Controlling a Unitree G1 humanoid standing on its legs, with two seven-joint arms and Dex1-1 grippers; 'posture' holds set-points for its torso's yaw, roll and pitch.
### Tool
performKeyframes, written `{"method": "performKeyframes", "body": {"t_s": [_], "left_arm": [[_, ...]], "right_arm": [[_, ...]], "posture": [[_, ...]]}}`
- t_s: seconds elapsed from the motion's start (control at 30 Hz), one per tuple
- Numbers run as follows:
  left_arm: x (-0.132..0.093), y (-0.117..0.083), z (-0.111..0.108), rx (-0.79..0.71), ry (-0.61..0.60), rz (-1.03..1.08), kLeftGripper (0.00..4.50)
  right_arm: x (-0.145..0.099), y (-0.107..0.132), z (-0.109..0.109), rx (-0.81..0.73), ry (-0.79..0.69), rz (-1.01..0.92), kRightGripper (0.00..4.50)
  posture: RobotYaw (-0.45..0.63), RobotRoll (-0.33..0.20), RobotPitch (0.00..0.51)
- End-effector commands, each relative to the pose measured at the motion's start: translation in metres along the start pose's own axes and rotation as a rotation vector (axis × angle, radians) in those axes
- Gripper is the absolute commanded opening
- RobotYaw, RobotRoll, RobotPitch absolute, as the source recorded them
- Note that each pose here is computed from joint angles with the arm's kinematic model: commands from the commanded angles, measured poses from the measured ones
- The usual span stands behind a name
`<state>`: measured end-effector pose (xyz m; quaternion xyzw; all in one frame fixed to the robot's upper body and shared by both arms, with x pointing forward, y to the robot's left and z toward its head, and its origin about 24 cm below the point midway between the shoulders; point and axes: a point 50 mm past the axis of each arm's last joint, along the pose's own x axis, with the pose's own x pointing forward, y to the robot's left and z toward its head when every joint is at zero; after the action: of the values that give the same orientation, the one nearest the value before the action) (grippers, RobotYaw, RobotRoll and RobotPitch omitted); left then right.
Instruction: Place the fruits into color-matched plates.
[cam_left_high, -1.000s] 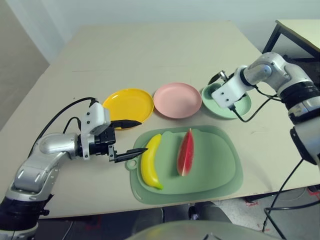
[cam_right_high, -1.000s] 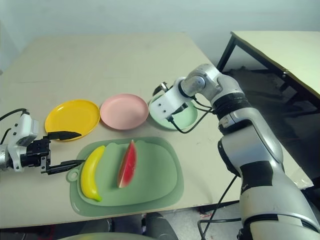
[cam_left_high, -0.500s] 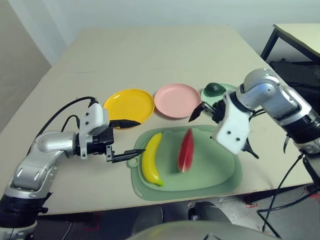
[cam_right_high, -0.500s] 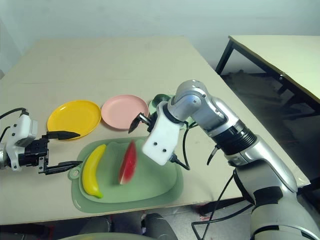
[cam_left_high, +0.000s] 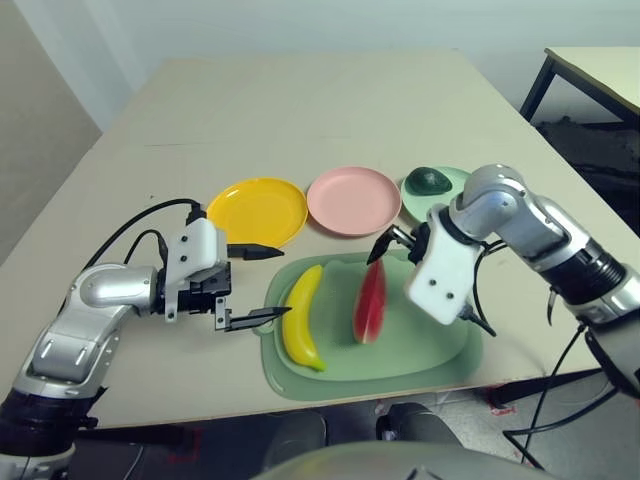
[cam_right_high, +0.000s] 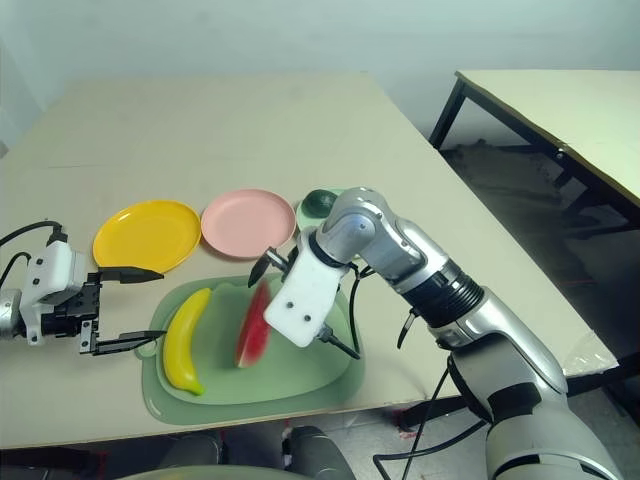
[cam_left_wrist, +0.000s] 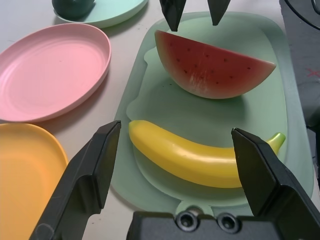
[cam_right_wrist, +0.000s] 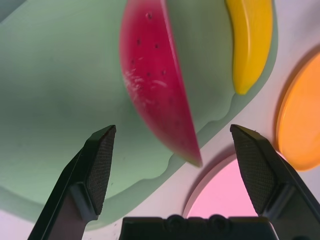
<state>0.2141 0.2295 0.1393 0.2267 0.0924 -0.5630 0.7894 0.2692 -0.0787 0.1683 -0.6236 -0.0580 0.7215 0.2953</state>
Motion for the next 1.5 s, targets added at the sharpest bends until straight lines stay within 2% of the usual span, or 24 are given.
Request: {"method": "performKeyframes", "body": {"t_s": [0.03,0.5,0.6,0.73,0.97,1.07,1.1,1.2,1.27,1.5], "left_arm": [[-0.001,-0.001,0.000,0.011,0.013,0.005,4.50],[0.002,-0.002,-0.001,-0.002,-0.017,0.022,4.50],[0.002,0.000,0.002,-0.008,-0.040,0.035,4.50],[0.003,-0.002,-0.002,0.000,0.004,0.010,4.50],[0.002,-0.002,-0.002,0.000,0.008,0.010,4.50],[0.001,-0.002,-0.002,0.001,0.011,0.008,4.50],[0.002,-0.002,-0.002,0.001,0.011,0.007,4.50],[0.002,-0.002,-0.003,0.005,0.012,-0.005,4.50],[0.003,-0.005,-0.004,0.011,0.020,-0.026,4.50],[0.003,-0.010,-0.004,0.060,0.046,-0.084,4.50]], "right_arm": [[0.014,0.001,0.003,-0.001,-0.014,0.025,4.46],[0.045,0.019,-0.010,0.046,0.017,0.079,4.46],[0.048,0.023,-0.008,0.051,0.010,0.084,4.46],[0.053,0.024,-0.005,0.072,-0.012,0.078,4.46],[0.056,0.025,0.004,0.102,-0.045,0.067,4.46],[0.059,0.025,0.009,0.107,-0.060,0.058,4.06],[0.060,0.025,0.010,0.110,-0.062,0.057,3.80],[0.061,0.025,0.013,0.118,-0.068,0.056,2.65],[0.062,0.026,0.015,0.122,-0.071,0.056,2.07],[0.062,0.028,0.014,0.138,-0.063,0.059,2.07]], "posture": [[0.10,0.000,0.011],[0.10,0.000,0.019],[0.10,0.000,0.021],[0.10,0.000,0.022],[0.09,0.000,0.018],[0.09,0.000,0.018],[0.09,0.000,0.019],[0.09,0.000,0.020],[0.09,0.000,0.020],[0.09,0.000,0.022]]}}
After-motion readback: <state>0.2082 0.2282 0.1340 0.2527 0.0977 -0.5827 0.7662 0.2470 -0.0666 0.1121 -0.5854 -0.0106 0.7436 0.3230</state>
